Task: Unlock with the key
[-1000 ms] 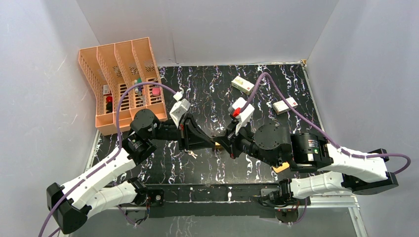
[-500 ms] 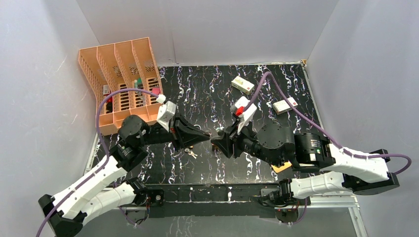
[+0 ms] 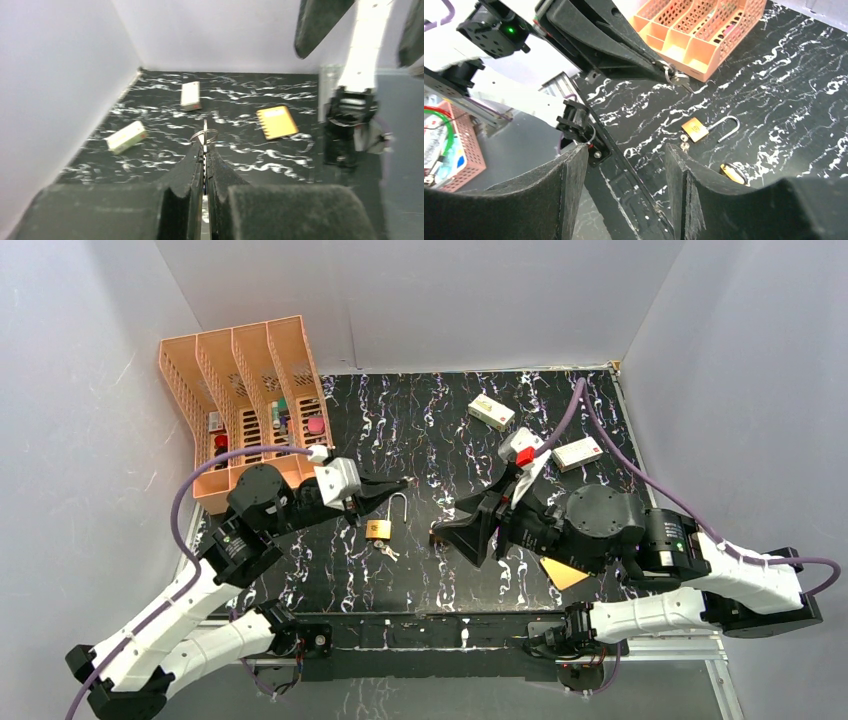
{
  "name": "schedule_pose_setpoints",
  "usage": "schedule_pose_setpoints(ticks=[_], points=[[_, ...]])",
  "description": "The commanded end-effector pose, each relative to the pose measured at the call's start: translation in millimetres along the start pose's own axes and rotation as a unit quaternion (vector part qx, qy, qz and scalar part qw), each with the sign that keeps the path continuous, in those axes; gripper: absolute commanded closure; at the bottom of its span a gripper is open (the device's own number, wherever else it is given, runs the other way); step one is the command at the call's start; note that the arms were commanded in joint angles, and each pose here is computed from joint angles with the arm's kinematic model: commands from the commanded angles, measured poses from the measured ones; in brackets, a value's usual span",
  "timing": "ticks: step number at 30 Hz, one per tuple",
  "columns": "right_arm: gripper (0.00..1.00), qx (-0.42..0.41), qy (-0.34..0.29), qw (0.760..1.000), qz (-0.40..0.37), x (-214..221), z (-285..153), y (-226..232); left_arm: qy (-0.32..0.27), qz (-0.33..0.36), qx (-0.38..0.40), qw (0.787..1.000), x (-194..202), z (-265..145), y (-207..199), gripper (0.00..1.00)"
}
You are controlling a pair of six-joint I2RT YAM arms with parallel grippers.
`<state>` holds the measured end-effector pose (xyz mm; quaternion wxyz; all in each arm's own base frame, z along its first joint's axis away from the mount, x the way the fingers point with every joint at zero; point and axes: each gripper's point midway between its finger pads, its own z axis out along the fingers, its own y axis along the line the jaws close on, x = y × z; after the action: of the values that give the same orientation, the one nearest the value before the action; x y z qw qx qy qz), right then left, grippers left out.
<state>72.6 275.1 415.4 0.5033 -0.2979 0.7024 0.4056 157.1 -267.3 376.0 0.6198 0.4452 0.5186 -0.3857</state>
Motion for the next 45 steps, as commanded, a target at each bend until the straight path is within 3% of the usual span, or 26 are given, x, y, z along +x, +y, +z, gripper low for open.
schedule_pose_setpoints(ticks=[1,7,10,17,22,27,36,45], points=[[0.33,-0.043,-0.067,0.996,0.033,-48,1,25,-0.010,0.191,-0.065,0.979,-31,-18,32,1.00],[0.31,-0.016,-0.079,0.997,0.013,-98,39,43,0.042,0.395,-0.123,0.909,-25,-30,67,1.00],[0.31,-0.021,-0.057,0.997,0.042,-129,75,11,0.067,0.466,-0.140,0.871,-16,-34,78,1.00],[0.38,-0.115,0.007,0.975,0.192,-124,92,-78,0.111,0.537,-0.138,0.824,-1,-44,84,1.00],[0.39,-0.171,0.032,0.953,0.249,-96,88,-89,0.128,0.583,-0.105,0.795,13,-31,84,1.00],[0.39,-0.188,0.052,0.942,0.273,-76,83,-86,0.112,0.612,-0.084,0.779,10,-5,85,1.00],[0.43,-0.207,0.053,0.925,0.313,-75,82,-81,0.066,0.624,-0.075,0.775,-9,32,71,1.00],[0.45,-0.172,0.073,0.926,0.329,-68,93,-92,0.054,0.636,-0.076,0.766,-21,42,68,1.00]])
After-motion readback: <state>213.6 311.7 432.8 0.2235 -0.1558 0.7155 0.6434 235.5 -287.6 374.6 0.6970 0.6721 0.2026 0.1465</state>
